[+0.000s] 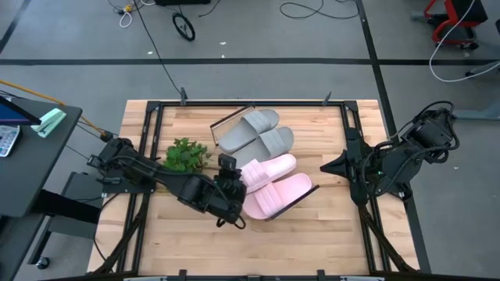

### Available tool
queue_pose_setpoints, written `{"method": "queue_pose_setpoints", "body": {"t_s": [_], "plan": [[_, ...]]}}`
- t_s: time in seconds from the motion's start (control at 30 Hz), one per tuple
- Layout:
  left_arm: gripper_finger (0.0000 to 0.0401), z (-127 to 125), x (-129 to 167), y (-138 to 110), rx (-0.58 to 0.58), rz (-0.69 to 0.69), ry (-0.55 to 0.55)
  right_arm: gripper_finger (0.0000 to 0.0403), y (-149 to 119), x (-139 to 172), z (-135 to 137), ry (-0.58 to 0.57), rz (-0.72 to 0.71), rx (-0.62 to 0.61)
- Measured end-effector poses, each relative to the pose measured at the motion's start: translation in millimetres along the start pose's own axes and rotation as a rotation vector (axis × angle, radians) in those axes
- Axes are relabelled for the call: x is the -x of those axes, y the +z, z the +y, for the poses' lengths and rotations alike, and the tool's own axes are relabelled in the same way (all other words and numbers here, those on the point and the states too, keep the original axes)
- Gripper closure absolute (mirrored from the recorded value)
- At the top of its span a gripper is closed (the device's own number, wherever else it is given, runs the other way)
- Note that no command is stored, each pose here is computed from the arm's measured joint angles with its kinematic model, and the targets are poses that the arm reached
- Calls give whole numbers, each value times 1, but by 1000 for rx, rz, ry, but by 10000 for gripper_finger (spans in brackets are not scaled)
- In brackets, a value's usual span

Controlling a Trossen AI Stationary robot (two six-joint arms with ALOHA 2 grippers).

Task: Pick and place slides into the shelf
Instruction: Put the pink slide on the shelf

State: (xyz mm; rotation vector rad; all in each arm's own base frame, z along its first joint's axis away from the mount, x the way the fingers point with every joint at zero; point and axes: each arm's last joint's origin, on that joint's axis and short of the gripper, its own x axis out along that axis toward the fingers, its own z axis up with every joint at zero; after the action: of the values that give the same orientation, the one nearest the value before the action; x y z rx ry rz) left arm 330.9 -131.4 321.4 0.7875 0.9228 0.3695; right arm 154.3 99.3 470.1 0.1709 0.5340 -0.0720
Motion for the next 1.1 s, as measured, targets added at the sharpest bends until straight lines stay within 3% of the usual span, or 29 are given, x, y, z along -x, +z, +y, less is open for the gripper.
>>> {"method": "queue_pose_setpoints", "body": {"t_s": [0.1, 0.2, 0.3, 0.43, 0.5, 0.53, 0.67, 0.77, 0.87, 0.97, 1.03, 1.1], "plan": [[314, 10, 9, -3, 88, -23, -1, 402, 0, 0, 0, 0, 0, 10], [308, 25, 21, -9, 302, -48, -9, 402, 0, 0, 0, -1, 0, 16], [306, 45, 37, -18, 608, -89, -45, 402, 0, 0, 0, 0, 1, 18], [310, 67, 48, -28, 1157, -78, -187, 402, 0, 0, 0, -1, 1, 32], [312, 69, 52, -29, 1328, -45, -282, 402, 0, 0, 0, -1, 1, 44], [314, 68, 54, -28, 1360, -37, -323, 402, 0, 0, 0, -1, 1, 51], [316, 52, 65, -20, 1252, -51, -445, 401, 0, 0, 0, -1, 1, 86], [314, 29, 73, -14, 926, -108, -450, 401, 0, 0, 0, -1, 1, 102], [312, 5, 82, -9, 563, -189, -353, 401, 0, 0, 0, -1, 1, 115], [312, -12, 84, -7, 307, -218, -255, 401, 0, 0, 0, -1, 1, 116], [310, -19, 79, -9, 192, -187, -231, 401, 0, 0, 0, -1, 1, 115], [306, -26, 71, -9, 159, -144, -218, 400, 0, 0, 0, -1, 1, 108]]}}
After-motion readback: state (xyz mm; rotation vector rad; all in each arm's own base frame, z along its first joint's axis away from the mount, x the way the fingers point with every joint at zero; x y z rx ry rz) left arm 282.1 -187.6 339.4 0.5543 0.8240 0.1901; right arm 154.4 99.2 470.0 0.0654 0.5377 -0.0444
